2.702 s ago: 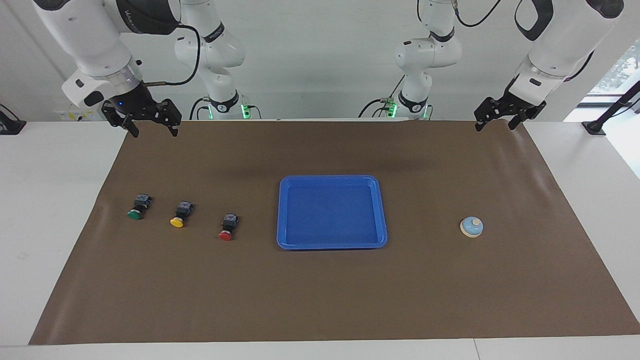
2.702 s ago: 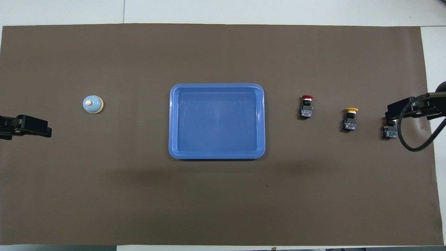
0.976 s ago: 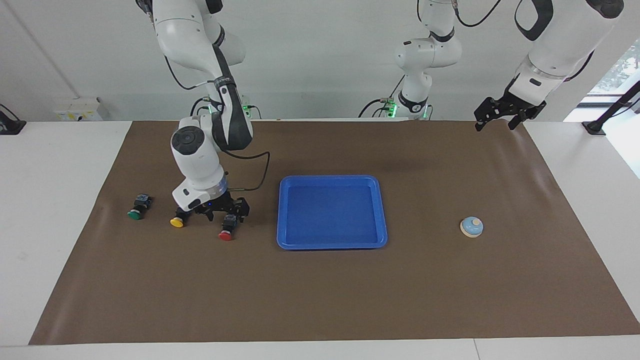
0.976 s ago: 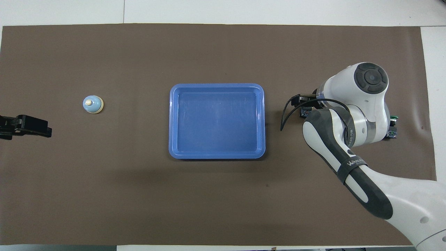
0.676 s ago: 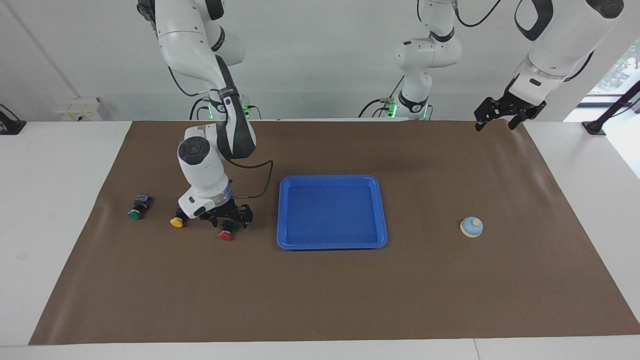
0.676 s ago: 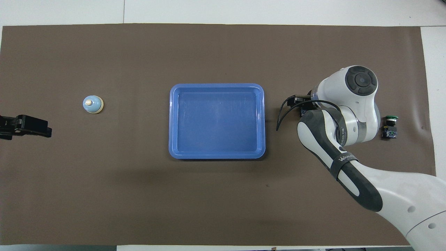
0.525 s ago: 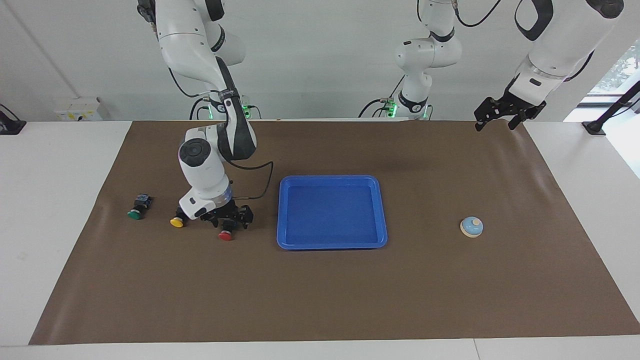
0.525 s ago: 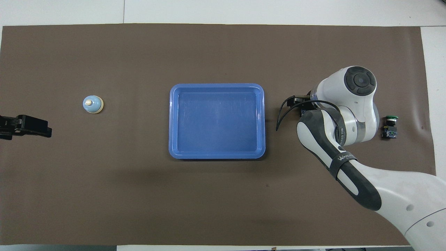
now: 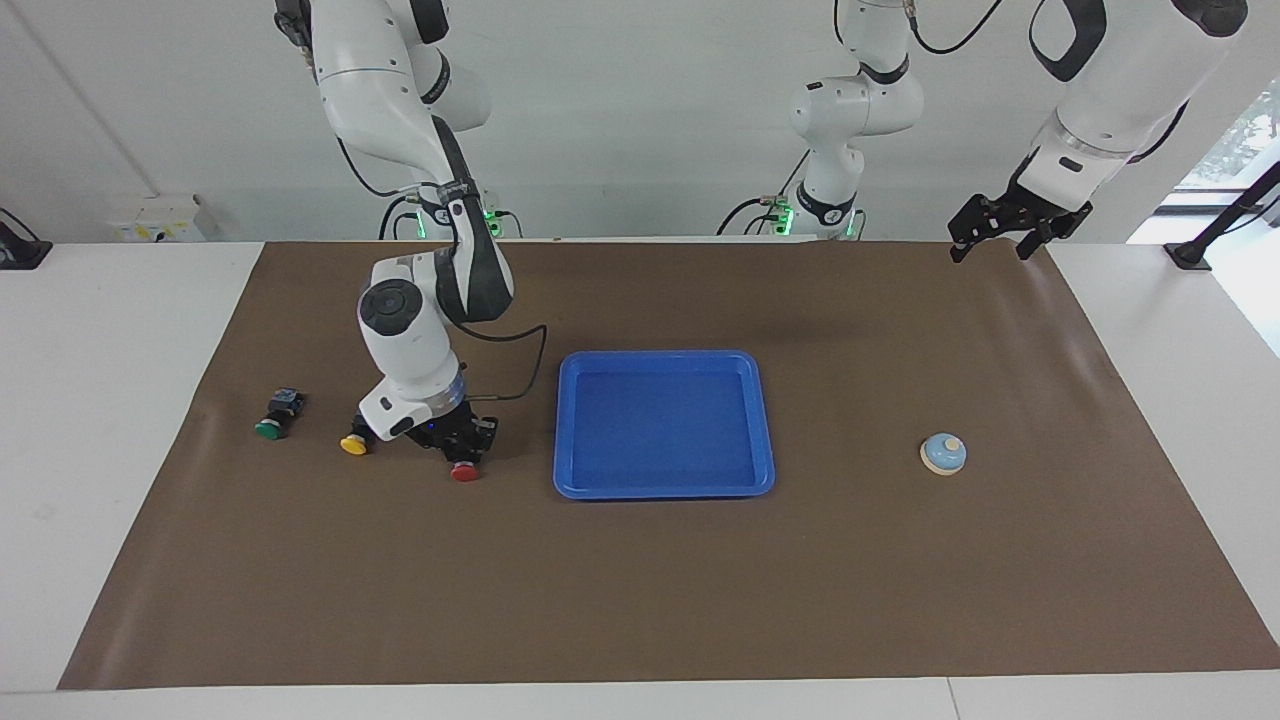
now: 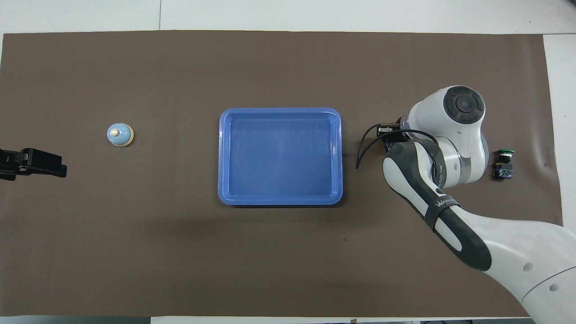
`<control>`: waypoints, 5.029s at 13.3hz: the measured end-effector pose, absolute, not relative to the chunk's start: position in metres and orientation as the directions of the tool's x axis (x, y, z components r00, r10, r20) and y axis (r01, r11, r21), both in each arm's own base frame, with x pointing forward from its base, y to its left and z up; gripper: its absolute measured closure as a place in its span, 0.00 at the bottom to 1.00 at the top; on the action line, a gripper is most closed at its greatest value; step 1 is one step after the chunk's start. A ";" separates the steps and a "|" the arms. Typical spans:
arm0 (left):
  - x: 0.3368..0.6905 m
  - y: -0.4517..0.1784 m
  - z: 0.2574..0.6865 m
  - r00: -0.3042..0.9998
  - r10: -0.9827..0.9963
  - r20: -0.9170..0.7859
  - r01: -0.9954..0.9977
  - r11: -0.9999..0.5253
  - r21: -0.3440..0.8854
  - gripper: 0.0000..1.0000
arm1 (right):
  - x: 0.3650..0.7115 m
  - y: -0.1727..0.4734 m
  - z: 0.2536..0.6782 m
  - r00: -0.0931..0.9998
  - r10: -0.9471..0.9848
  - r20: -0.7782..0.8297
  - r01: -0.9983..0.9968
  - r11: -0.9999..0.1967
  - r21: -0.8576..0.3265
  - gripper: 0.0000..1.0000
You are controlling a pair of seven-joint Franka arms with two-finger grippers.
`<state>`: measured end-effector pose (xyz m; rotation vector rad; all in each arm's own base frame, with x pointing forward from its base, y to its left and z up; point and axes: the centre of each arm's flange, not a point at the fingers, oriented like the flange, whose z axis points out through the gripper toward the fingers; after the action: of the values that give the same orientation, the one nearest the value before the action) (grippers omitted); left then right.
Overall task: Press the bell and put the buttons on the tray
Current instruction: 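Reach the right gripper to the red button and grasp it, then carry the red button into the blue tray with the right gripper, then release the red button and grasp the yellow button with the right gripper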
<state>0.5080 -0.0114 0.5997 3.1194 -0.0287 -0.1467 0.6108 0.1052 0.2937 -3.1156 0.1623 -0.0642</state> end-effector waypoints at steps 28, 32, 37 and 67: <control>0.508 -0.011 0.600 0.995 -0.019 -0.094 -0.017 -1.000 0.019 0.00 | 0.573 0.332 0.299 0.959 -0.283 -0.008 -0.283 -0.959 -0.017 0.59; 0.508 -0.011 0.600 0.995 -0.019 -0.094 -0.017 -1.000 0.019 0.00 | 0.572 0.331 0.301 0.942 -0.337 -0.004 -0.337 -0.941 -0.021 0.54; 0.508 -0.011 0.600 0.995 -0.019 -0.094 -0.017 -1.000 0.019 0.00 | 0.587 0.309 0.344 0.911 -0.413 0.010 -0.413 -0.910 -0.031 0.00; 0.508 -0.011 0.600 0.995 -0.019 -0.094 -0.017 -1.000 0.019 0.00 | 0.542 -0.057 0.283 0.946 -0.318 0.064 -0.318 -0.948 -0.014 0.36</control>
<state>0.5080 -0.0114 0.5997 3.1194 -0.0287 -0.1467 0.5415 -0.0571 0.2829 -3.0954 0.5061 -0.1026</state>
